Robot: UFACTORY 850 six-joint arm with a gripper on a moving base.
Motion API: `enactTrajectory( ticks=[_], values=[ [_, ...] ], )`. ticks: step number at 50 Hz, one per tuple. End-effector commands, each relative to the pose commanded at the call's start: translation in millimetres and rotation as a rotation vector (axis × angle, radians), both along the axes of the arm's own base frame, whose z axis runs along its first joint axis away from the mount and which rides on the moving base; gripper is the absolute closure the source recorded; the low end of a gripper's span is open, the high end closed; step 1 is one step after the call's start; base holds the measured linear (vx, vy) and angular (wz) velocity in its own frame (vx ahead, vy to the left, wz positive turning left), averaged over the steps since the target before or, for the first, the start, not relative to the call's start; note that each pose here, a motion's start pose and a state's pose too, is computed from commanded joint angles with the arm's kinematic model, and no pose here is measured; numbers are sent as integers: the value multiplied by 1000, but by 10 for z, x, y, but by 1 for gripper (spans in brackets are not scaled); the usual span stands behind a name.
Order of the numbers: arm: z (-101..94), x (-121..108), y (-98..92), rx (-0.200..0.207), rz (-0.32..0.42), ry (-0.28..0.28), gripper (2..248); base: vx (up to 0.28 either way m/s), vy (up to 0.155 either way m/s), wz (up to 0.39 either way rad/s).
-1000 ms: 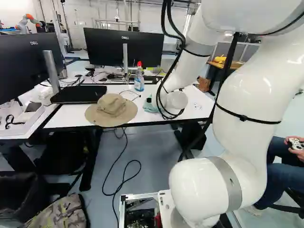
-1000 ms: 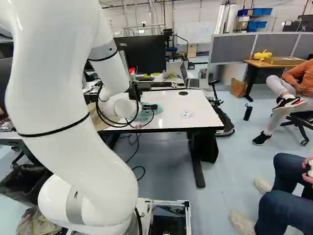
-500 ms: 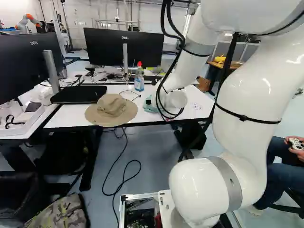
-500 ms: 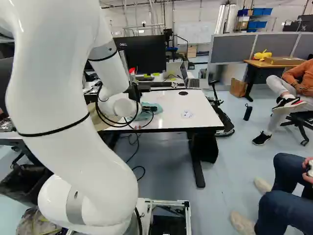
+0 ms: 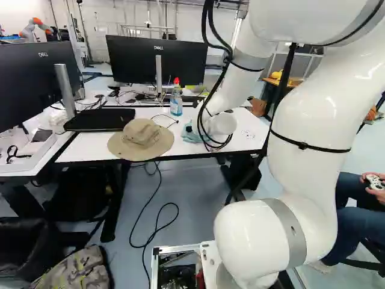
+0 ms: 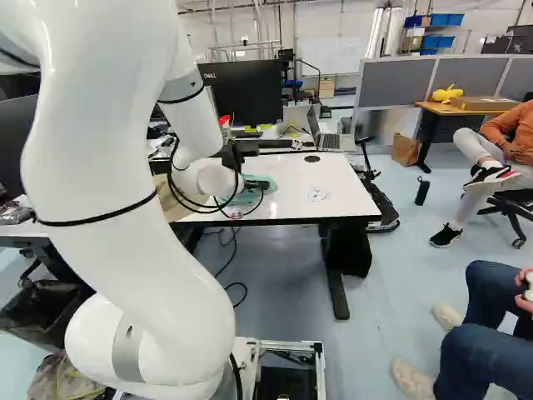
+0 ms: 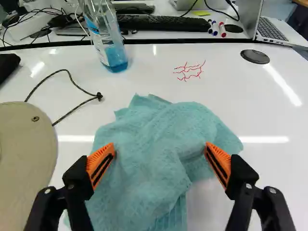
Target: Clean the table with the green towel
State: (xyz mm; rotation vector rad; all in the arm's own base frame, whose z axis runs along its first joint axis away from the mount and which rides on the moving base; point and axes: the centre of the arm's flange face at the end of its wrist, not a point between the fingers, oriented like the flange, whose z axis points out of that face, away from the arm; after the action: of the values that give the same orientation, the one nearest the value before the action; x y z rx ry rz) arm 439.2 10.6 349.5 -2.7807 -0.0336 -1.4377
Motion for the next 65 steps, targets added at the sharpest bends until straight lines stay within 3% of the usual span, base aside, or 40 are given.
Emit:
enactTrajectory(
  ticks=[29,30,34,35,39,40,44,45,50,51,55,56,65],
  values=[
    [-11,63,-3,0,-1,8,12,0,0,0],
    [-11,63,-3,0,-1,8,50,0,0,0],
    [-11,63,-3,0,-1,8,50,0,0,0],
    [-11,63,-3,0,-1,8,86,0,0,0],
    [-11,63,-3,0,-1,8,86,0,0,0],
    [-11,63,-3,0,-1,8,119,0,0,0],
    [-11,63,-3,0,-1,8,119,0,0,0],
    [-11,63,-3,0,-1,8,152,0,0,0],
    [-11,63,-3,0,-1,8,152,0,0,0],
    [-11,63,-3,0,-1,8,184,0,0,0],
    [-11,63,-3,0,-1,8,184,0,0,0],
    [-11,63,-3,0,-1,8,197,0,0,0],
    [-8,63,-3,0,-1,8,197,0,0,0]
  ],
)
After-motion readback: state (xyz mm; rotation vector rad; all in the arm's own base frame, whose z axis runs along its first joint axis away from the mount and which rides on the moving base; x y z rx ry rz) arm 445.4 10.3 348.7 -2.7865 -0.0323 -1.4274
